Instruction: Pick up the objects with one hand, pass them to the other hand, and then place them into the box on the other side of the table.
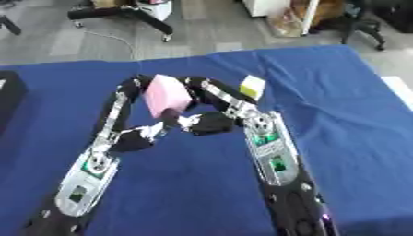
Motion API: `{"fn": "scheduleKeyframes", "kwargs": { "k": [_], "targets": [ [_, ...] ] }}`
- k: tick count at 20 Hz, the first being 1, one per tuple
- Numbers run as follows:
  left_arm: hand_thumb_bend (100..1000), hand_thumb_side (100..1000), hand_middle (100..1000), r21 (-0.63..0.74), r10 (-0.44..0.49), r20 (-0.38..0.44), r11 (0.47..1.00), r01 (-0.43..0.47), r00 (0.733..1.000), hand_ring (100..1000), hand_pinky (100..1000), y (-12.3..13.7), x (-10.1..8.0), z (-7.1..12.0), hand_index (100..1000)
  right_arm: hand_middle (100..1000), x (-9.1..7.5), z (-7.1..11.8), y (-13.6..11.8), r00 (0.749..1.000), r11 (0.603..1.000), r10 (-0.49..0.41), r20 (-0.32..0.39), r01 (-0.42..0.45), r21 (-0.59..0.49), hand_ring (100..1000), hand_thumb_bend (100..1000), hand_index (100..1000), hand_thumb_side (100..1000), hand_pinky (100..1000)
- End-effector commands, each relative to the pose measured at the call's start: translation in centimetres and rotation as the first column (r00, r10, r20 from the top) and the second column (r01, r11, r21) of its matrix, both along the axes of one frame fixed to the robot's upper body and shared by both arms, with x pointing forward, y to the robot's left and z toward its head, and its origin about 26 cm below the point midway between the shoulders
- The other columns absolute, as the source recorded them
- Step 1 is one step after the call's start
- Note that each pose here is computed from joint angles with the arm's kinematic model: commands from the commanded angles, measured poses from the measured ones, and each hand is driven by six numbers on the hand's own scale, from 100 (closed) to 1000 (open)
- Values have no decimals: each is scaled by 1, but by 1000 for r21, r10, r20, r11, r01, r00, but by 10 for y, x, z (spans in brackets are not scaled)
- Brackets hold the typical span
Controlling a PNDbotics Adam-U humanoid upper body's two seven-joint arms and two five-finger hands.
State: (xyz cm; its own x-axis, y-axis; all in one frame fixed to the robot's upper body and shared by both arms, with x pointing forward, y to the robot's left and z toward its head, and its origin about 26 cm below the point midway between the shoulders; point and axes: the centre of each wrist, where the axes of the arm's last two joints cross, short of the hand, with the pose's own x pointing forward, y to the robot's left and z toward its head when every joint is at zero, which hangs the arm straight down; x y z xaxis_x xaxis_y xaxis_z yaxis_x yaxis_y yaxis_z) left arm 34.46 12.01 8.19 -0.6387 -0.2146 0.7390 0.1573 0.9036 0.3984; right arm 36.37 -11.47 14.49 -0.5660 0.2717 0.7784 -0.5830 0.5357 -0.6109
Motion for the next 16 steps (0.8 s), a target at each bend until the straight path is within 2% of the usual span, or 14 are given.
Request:
{"fn": "scheduleKeyframes", "kwargs": {
  "k": [1,3,8,9,12,16],
  "targets": [
    [361,481,587,-13,6,12,1000,-6,1000,607,848,-2,3,8,722,553,-3,13,10,997,999,49,57,-49,-4,669,100,588,318,710],
    [268,506,577,-22,11,7,1000,-11,1000,598,844,-2,3,8,712,552,-3,13,10,996,998,56,65,-56,-14,669,100,585,306,711],
    [158,516,556,-45,23,-2,999,-23,1000,580,837,-4,3,9,692,552,-3,11,12,994,997,75,81,-72,-41,670,100,579,289,711],
    [112,513,548,-51,26,-3,998,-26,1000,574,833,-4,2,9,685,552,-4,10,13,993,996,80,84,-76,-48,670,100,577,282,712],
    [100,506,532,-62,30,-5,998,-30,1000,560,828,-5,2,10,668,546,-4,8,14,992,994,94,86,-89,-67,663,100,568,274,704],
    [100,427,509,-60,30,-3,998,-30,1000,538,821,-6,2,10,644,548,-4,7,15,991,993,102,86,-95,-72,663,100,569,275,703]
  ]
}}
